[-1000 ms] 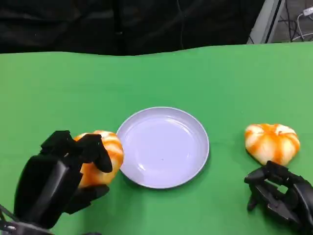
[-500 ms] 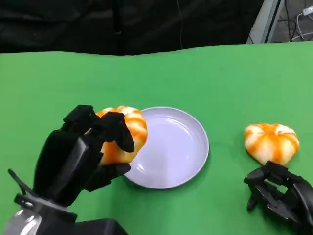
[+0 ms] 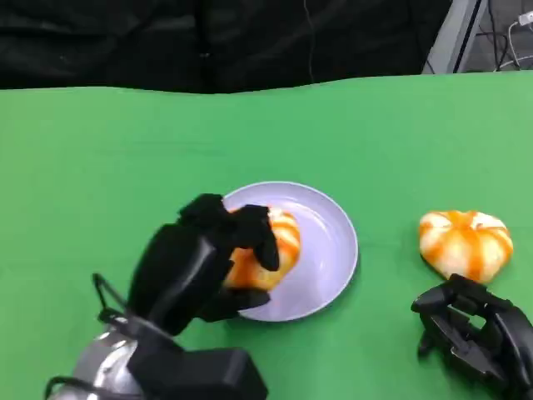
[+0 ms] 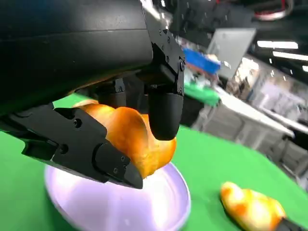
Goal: Grasp the bread from the table and place it into the plate.
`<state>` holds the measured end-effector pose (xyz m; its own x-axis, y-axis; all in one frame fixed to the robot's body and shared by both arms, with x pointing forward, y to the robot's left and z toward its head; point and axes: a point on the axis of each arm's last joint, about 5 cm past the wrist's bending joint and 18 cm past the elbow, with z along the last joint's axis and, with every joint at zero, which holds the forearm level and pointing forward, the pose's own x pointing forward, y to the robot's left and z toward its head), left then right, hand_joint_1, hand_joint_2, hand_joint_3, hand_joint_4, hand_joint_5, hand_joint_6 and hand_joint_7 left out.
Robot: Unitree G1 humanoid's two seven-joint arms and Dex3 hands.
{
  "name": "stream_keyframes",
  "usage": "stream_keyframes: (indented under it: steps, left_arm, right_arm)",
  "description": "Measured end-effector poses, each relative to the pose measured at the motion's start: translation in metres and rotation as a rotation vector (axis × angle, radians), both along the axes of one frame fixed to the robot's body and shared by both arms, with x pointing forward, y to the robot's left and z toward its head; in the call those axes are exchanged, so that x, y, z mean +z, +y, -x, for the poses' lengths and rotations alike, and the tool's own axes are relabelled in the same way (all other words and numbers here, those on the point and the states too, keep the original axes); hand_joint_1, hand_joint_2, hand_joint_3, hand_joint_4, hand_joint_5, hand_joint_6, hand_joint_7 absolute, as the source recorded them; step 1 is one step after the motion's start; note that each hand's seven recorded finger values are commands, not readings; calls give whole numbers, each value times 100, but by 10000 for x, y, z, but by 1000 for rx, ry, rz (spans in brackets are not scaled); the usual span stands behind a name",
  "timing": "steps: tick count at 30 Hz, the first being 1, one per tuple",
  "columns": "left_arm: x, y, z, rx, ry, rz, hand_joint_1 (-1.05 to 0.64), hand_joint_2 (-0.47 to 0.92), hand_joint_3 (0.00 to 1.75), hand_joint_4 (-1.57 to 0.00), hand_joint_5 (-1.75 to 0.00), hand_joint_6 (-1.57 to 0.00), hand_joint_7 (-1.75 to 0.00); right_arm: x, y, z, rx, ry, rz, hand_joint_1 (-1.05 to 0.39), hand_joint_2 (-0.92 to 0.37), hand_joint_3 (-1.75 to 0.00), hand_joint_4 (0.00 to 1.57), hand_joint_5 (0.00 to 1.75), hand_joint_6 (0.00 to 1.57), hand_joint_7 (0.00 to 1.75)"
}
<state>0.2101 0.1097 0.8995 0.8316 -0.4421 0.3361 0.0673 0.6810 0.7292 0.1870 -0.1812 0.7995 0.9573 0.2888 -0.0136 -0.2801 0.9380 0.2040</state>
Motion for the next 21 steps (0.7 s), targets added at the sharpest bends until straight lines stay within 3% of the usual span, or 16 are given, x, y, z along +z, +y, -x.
stream_keyframes:
  steps: [3, 11, 21]
  left_arm:
    - [-13, -31, -61, -15, 0, 1, -1, 84, 1, -51, -175, -45, -171]
    - [-328, -136, -282, -72, 91, -24, 1, 85, 1, -49, -175, -46, -166]
    - [-393, -172, -440, -99, 119, -61, -1, 85, 0, -46, -175, -48, -159]
  right_arm:
    - [-2, -1, 5, -2, 0, 0, -25, -92, -47, 61, 174, 73, 111]
    - [0, 26, 2, -6, -3, -1, -24, -92, -48, 62, 172, 73, 109]
    - [9, 58, 7, -3, -9, 8, -23, -92, -49, 62, 171, 74, 110]
